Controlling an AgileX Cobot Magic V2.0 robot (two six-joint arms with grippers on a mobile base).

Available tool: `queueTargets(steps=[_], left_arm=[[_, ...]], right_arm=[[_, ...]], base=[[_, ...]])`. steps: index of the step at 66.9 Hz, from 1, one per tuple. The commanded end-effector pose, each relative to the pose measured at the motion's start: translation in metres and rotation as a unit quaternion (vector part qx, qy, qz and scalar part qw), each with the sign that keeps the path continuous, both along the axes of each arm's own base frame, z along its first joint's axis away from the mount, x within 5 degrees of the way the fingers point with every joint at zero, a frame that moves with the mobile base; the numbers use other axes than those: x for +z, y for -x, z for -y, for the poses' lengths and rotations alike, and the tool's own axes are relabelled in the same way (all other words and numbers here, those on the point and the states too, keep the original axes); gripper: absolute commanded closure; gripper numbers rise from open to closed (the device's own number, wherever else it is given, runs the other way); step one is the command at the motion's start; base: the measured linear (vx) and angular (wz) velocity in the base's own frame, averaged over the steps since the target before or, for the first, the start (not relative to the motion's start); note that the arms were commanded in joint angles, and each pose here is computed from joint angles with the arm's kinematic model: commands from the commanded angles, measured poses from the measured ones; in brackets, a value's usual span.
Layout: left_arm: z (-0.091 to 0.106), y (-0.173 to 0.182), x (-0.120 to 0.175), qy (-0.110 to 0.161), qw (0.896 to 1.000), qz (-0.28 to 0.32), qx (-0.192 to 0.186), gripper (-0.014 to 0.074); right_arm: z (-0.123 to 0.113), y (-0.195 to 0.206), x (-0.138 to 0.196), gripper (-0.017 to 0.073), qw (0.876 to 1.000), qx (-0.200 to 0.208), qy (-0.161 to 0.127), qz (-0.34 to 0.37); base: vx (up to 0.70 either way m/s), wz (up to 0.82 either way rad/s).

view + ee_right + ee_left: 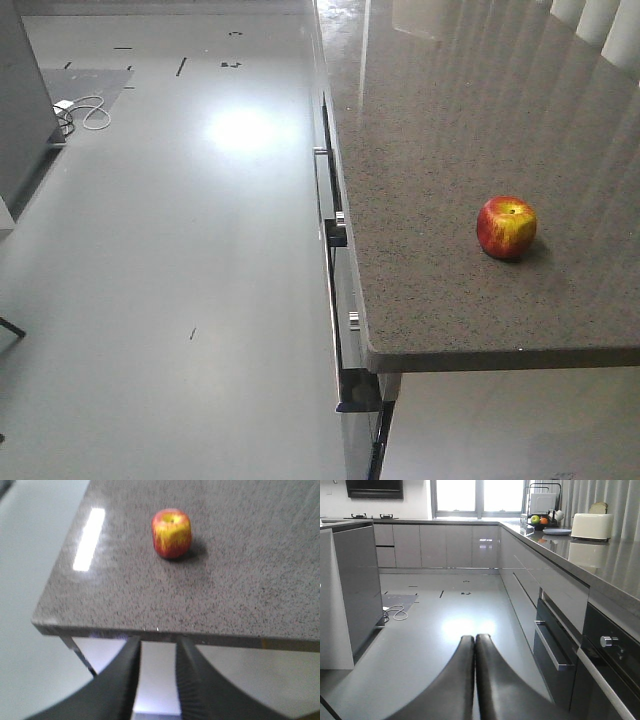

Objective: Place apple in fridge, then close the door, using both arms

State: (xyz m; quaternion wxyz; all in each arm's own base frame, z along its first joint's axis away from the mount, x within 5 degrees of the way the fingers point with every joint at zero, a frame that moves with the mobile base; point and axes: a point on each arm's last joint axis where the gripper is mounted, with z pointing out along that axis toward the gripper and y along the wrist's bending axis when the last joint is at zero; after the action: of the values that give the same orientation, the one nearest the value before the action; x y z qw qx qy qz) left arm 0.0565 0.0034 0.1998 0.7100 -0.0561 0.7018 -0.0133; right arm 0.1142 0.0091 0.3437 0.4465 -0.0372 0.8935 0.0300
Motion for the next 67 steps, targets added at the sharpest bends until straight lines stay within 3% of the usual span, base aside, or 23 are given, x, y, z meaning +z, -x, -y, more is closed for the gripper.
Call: queueTargets(steps=[1, 9, 18, 40, 67], left_arm=[[0.0, 0.002, 0.014, 0.0, 0.999, 0.052, 0.003, 0.06], [0.0, 0.002, 0.014, 0.0, 0.999, 0.052, 0.003, 0.06], [0.0, 0.002, 0.014, 0.0, 0.999, 0.052, 0.003, 0.06], [0.0, 0.002, 0.014, 0.0, 0.999, 0.052, 0.003, 0.06], [0.0, 0.002, 0.014, 0.0, 0.999, 0.052, 0.003, 0.06]], right_arm=[[0.0, -0.017, 0.012, 0.0151, 1.0, 0.005, 0.011, 0.003], [0.0, -0.037, 0.006, -0.0031, 0.999, 0.006, 0.011, -0.037], [-0.001, -0.066, -0.003, -0.0137, 0.997, 0.007, 0.013, -0.08], [-0.003, -0.144, -0.016, -0.0129, 0.99, 0.051, 0.057, -0.121], [-0.005, -0.239, -0.043, -0.0118, 0.983, 0.063, 0.06, -0.163]], base=[[0.0, 0.0], [0.0, 0.0], [0.0, 0.0], [0.0, 0.0], [0.0, 0.0]])
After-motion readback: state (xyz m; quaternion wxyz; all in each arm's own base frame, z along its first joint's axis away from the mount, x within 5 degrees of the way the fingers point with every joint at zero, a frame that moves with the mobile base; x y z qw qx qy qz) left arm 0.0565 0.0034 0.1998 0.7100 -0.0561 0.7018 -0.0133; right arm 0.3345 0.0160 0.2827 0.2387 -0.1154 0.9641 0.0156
